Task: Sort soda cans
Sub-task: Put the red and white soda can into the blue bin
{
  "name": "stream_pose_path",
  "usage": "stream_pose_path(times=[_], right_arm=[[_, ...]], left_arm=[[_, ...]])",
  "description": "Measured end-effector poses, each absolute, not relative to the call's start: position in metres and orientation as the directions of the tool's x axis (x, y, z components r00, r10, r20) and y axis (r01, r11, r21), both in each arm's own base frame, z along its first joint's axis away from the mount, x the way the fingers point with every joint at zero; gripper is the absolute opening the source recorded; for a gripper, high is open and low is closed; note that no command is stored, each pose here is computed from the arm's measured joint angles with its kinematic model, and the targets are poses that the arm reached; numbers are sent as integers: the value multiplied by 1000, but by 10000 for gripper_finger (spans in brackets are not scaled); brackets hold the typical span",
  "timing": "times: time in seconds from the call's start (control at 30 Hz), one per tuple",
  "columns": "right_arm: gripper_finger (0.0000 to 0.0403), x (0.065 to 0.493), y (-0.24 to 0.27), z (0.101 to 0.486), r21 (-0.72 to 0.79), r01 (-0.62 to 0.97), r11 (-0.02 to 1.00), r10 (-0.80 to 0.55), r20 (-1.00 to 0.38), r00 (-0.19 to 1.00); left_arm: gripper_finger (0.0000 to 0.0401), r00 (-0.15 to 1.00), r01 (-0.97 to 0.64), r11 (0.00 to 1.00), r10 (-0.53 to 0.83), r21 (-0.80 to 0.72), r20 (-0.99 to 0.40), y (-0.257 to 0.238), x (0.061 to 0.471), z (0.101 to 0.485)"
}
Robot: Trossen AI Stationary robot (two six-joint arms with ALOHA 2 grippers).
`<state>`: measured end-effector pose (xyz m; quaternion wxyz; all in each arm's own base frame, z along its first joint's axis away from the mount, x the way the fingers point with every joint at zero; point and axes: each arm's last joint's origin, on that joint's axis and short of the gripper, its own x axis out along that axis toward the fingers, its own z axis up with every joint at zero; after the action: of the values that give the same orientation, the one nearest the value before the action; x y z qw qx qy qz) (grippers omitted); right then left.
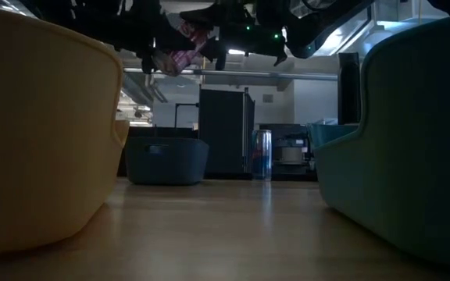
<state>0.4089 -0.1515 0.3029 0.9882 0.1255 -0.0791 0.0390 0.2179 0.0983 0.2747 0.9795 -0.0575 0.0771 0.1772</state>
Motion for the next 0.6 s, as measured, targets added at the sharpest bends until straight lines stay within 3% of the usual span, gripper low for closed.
stream_pose_path(times=[0.6], right_arm=[[287,411,-144,306,225,-80,971,39,183,982]], left_arm=[[304,938,-336,940,327,-66,-116,96,219,279]])
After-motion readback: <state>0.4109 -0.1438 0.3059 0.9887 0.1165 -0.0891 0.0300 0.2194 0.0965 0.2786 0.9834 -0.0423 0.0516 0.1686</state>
